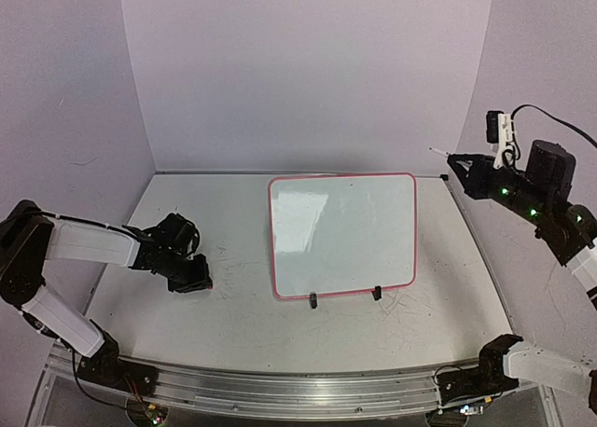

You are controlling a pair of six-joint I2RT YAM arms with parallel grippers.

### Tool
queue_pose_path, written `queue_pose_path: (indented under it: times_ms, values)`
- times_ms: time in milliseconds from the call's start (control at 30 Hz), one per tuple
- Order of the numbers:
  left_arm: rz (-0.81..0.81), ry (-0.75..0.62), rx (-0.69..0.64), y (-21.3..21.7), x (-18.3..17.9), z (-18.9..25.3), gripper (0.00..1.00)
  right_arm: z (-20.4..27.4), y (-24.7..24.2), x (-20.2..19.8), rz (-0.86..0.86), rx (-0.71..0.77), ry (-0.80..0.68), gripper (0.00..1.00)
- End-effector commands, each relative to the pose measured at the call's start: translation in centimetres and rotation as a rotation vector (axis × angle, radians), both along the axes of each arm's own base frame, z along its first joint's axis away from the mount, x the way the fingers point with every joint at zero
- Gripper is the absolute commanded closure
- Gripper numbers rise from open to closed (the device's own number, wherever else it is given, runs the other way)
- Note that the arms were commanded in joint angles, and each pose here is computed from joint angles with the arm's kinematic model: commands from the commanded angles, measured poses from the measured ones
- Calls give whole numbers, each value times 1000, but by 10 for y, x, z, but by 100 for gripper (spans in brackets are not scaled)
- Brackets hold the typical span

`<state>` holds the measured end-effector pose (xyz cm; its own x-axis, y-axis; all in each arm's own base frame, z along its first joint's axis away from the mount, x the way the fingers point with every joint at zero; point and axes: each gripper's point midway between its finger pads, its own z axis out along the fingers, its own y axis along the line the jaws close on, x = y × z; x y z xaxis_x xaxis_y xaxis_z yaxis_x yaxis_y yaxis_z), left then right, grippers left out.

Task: Write a sentence on the whiteboard
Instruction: Place the pen cap at the center of the board, then hold the whiteboard at the center of the board.

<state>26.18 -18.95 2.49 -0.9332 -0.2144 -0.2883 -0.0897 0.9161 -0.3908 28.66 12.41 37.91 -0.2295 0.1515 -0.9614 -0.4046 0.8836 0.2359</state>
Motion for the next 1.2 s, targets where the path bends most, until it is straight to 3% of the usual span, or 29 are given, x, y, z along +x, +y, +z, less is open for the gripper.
queue_pose_path:
  times_ms: [0,333,567,933,1167]
  values:
    - [13,-49,-4,2,3,11,79,17,-14,1,-83,31,-72,100]
    - [8,-63,-1,2,6,14,67,25,-20,-9,-89,7,-153,100]
    - [4,-88,-4,-1,12,22,58,16,-13,-7,-58,36,-127,100]
    - [13,-201,-17,4,22,61,48,11,1,-7,15,75,-83,100]
    - [-3,-291,-115,-2,26,102,44,2,-7,-8,-28,98,-53,99]
